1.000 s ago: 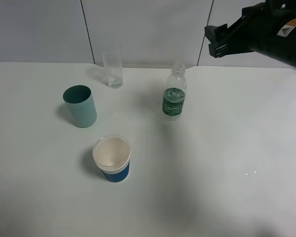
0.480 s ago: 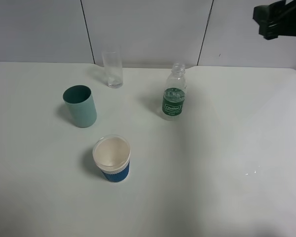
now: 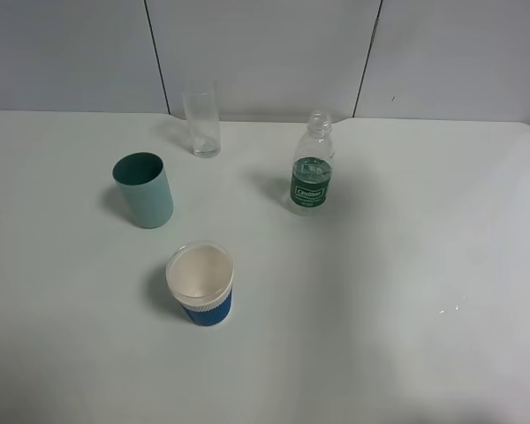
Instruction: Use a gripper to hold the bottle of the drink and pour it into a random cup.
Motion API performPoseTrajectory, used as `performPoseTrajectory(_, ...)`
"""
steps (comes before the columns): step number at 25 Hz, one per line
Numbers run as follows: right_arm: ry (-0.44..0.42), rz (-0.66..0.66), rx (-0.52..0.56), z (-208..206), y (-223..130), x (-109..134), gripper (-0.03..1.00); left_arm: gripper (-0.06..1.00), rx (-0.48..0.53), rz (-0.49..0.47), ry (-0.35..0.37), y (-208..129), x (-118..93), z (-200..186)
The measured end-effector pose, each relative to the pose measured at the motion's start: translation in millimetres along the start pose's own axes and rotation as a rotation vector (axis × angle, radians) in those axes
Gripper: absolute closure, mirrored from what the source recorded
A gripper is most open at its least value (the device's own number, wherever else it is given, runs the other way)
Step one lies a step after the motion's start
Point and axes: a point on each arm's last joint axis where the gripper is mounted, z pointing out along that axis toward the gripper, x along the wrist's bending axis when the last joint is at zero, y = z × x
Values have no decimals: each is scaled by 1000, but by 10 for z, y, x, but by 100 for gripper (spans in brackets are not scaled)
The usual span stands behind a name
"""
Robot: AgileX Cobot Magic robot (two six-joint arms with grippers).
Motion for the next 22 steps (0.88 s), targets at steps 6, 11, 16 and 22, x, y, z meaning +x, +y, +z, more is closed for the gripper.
performPoseTrajectory(6, -22, 45, 10, -364, 69, -38, 19, -5, 0, 0, 0, 0, 0, 0)
performPoseTrajectory(11, -21, 89, 92, -610, 17, -39, 19, -5, 0, 0, 0, 0, 0, 0)
performPoseTrajectory(16, -7, 136, 165, -850, -47, -19, 19, -5, 0, 0, 0, 0, 0, 0)
performPoseTrajectory(22, 27, 159, 244, -1089, -134, 22, 19, -5, 0, 0, 0, 0, 0, 0)
